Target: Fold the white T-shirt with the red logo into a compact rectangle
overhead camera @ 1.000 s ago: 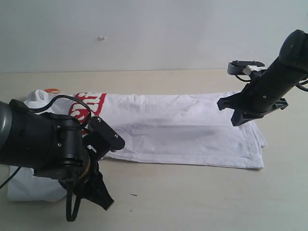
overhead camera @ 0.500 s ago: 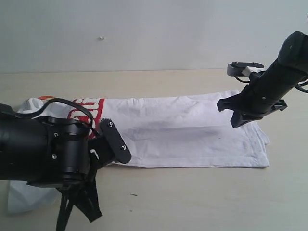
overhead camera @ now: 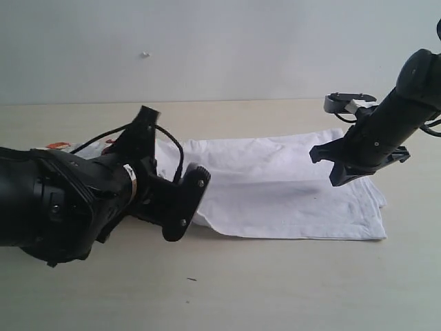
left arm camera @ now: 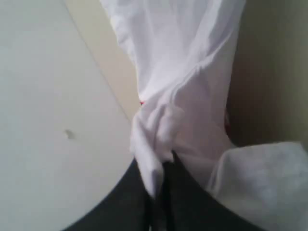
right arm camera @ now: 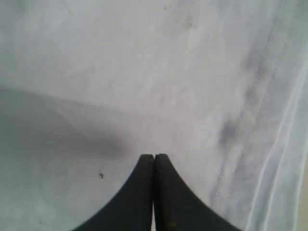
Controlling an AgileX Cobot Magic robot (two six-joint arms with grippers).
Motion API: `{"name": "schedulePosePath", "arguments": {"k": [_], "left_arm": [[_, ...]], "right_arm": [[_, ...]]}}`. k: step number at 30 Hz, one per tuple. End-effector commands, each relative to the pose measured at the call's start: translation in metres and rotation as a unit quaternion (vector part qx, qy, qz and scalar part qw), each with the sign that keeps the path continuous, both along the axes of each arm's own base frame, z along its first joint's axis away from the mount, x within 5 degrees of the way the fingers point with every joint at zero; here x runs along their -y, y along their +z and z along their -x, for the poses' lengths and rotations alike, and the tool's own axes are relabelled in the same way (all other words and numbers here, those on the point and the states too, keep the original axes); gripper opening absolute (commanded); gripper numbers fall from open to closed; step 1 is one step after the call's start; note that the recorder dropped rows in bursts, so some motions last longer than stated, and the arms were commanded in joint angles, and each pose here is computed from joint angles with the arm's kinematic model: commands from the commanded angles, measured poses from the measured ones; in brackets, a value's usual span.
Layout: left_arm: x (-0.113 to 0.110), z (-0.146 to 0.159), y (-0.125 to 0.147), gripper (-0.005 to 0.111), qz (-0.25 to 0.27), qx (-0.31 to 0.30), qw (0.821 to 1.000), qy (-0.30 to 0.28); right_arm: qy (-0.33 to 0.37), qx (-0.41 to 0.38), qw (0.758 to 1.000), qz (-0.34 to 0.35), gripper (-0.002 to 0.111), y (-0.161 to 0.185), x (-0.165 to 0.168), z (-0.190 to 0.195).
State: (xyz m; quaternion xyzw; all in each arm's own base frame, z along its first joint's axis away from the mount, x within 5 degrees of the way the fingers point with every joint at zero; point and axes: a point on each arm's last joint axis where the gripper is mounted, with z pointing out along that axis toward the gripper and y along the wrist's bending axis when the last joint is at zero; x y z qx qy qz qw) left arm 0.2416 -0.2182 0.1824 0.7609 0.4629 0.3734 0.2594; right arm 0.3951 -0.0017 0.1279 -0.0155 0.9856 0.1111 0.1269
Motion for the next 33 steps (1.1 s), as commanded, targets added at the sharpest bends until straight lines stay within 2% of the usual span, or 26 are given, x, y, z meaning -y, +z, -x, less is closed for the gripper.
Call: {"name": "schedulePosePath", "arguments": {"k": [1, 3, 5, 6, 7, 8, 10, 11, 12, 13, 14, 16, 18, 19, 20, 22, 26, 29, 31, 33], "left_arm": [[-0.003, -0.011, -0.006, 0.001, -0.061, -0.001, 0.994, -0.089], [-0.010, -0.018, -0.009, 0.006, -0.065, -0.007, 0.995, -0.080], [-0.016, -0.021, -0.011, 0.014, -0.047, -0.018, 0.998, -0.049], [-0.020, -0.022, -0.012, 0.024, -0.021, -0.027, 0.999, -0.015], [-0.021, -0.023, -0.012, 0.028, -0.003, -0.027, 1.000, 0.005], [-0.021, -0.022, -0.012, 0.030, 0.055, -0.032, 0.997, 0.053], [-0.021, -0.020, -0.015, 0.024, 0.107, -0.057, 0.988, 0.096], [-0.020, -0.016, -0.018, 0.017, 0.125, -0.082, 0.982, 0.115], [-0.021, -0.009, -0.025, -0.001, 0.155, -0.132, 0.966, 0.159], [-0.022, -0.005, -0.028, 0.000, 0.155, -0.158, 0.959, 0.175], [-0.026, 0.004, -0.033, 0.000, 0.117, -0.206, 0.953, 0.186], [-0.031, 0.016, -0.038, 0.000, 0.084, -0.269, 0.937, 0.209], [-0.034, 0.029, -0.036, 0.000, 0.079, -0.323, 0.910, 0.246], [-0.035, 0.032, -0.035, 0.000, 0.075, -0.336, 0.905, 0.252], [-0.036, 0.035, -0.030, 0.000, 0.079, -0.345, 0.901, 0.252], [-0.035, 0.035, -0.021, 0.000, 0.099, -0.336, 0.904, 0.244], [-0.042, 0.038, -0.015, 0.000, 0.081, -0.336, 0.903, 0.257], [-0.043, 0.039, -0.011, 0.001, 0.086, -0.335, 0.902, 0.258], [-0.043, 0.041, -0.010, 0.006, 0.086, -0.341, 0.898, 0.263], [-0.042, 0.042, -0.011, 0.018, 0.091, -0.349, 0.893, 0.269]], "right_arm": [[0.004, 0.002, 1.000, 0.000, 0.000, 0.001, -0.001, 0.000], [0.004, 0.002, 1.000, 0.000, 0.000, 0.001, -0.001, 0.000], [0.006, 0.004, 1.000, 0.001, 0.000, 0.001, -0.001, 0.000], [0.006, 0.006, 1.000, 0.002, 0.000, 0.001, 0.000, 0.000], [0.006, 0.007, 1.000, 0.002, 0.000, 0.001, 0.000, 0.000], [0.006, 0.007, 1.000, 0.002, 0.000, 0.001, 0.000, 0.000], [0.007, 0.004, 1.000, 0.001, 0.000, 0.001, -0.001, 0.000], [0.007, 0.002, 1.000, 0.001, 0.000, 0.001, -0.001, 0.001], [0.007, 0.002, 1.000, 0.001, 0.000, 0.001, -0.001, 0.001], [0.007, 0.002, 1.000, 0.001, 0.000, 0.001, -0.001, 0.001], [0.007, 0.002, 1.000, 0.001, 0.000, 0.001, -0.001, 0.001], [0.006, 0.002, 1.000, -0.001, 0.000, 0.001, -0.001, 0.000], [0.005, 0.006, 1.000, -0.013, 0.000, 0.001, -0.003, 0.000], [0.007, 0.007, 1.000, -0.019, 0.000, 0.002, -0.004, 0.000], [0.011, 0.012, 0.999, -0.034, 0.000, 0.003, -0.007, -0.001], [0.014, 0.011, 0.999, -0.044, 0.000, 0.003, -0.009, -0.001], [0.016, 0.013, 0.999, -0.048, 0.000, 0.004, -0.009, -0.001], [0.017, 0.013, 0.999, -0.048, 0.000, 0.004, -0.009, -0.001], [0.018, 0.012, 0.999, -0.048, 0.000, 0.004, -0.009, -0.001], [0.018, 0.012, 0.999, -0.048, 0.000, 0.004, -0.009, -0.001]]}}
